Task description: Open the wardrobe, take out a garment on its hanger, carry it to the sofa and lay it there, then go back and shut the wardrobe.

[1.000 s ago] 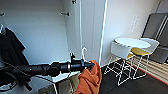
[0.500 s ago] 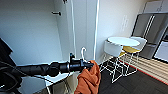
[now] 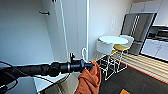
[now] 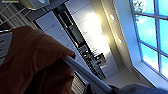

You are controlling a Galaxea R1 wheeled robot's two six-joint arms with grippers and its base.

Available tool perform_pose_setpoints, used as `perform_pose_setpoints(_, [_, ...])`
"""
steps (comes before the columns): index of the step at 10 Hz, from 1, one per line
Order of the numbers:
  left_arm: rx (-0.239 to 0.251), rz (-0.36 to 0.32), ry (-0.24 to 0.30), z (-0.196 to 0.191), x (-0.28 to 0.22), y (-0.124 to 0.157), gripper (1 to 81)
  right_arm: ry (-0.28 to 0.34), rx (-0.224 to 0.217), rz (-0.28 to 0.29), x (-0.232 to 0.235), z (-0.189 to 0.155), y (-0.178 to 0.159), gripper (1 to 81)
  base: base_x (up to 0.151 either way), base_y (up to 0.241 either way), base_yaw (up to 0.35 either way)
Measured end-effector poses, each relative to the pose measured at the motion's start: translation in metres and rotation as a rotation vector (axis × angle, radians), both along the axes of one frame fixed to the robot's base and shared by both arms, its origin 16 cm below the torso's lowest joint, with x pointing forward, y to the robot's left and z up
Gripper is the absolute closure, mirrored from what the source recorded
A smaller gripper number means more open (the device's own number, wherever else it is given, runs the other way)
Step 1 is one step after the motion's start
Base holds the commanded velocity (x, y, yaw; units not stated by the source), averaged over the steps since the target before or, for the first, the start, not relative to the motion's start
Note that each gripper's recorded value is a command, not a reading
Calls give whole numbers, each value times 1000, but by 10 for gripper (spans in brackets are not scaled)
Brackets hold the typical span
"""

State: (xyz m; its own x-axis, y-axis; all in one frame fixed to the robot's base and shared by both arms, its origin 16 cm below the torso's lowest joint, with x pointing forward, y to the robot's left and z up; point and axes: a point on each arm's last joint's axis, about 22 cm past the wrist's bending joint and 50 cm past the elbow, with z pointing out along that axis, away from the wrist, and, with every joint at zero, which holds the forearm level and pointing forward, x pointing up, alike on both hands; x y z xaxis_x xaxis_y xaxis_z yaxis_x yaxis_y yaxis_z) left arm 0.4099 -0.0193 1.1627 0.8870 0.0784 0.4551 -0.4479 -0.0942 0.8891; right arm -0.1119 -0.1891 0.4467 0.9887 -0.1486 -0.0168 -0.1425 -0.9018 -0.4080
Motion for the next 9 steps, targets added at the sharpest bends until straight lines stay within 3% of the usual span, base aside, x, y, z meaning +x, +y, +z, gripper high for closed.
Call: perform_pose_setpoints(9, [11,-33,-14,-1,-11,-11,811,0,-8,5,1,-3,6,10,0,0,-213])
